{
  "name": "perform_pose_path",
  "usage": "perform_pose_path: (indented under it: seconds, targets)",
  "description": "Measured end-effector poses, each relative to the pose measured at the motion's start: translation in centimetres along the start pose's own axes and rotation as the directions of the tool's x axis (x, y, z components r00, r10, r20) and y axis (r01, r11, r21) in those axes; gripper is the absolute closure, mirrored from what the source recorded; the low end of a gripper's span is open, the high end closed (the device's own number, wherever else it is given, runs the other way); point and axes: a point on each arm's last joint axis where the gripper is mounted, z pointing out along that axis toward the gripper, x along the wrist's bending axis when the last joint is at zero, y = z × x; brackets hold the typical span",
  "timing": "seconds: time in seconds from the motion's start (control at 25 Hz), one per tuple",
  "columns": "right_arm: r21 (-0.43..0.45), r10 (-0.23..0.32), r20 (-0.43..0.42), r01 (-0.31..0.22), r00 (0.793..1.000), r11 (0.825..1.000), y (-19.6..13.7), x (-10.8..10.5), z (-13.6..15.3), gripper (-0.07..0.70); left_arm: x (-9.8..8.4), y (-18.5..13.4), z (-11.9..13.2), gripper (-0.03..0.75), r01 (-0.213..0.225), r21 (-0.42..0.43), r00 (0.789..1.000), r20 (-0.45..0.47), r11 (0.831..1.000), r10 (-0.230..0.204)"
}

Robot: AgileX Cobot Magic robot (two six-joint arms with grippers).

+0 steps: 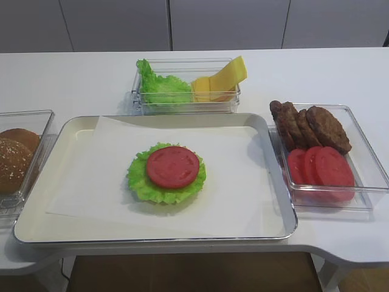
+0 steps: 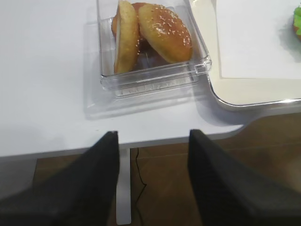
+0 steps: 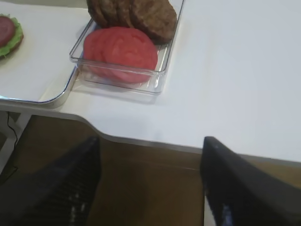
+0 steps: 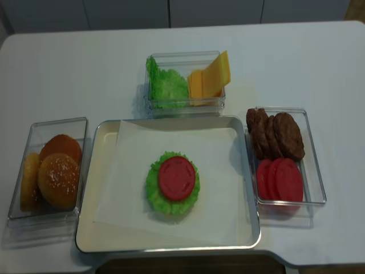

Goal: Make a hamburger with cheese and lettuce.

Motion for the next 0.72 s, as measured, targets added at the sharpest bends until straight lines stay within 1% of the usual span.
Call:
perform_pose_path:
  seconds: [0.12,0.2,0.48,0.72]
  targets:
    - [-0.001,-0.016,-0.003,0.016,1.000,1.000,-0.02,0.25,0.06,0.116,0.00,0.00,0.00,0.363,0.000,0.000,1.000,0.000,1.000,0.000]
    - [-0.002,-0.008,-0.001,0.008,1.000,1.000,-0.02,0.40,0.12,0.116,0.00,0.00,0.00,0.361,0.000,0.000,1.000,0.000,1.000,0.000]
    - [-0.039,-0.056,0.007,0.056,0.998,0.998,0.30,0.57,0.18,0.117,0.00,0.00,0.00,0.363,0.000,0.000,1.000,0.000,1.000,0.000]
    - [-0.034,-0.058,0.009,0.059,0.998,0.998,0.22,0.56,0.32,0.117,0.00,0.00,0.00,0.361,0.000,0.000,1.000,0.000,1.000,0.000]
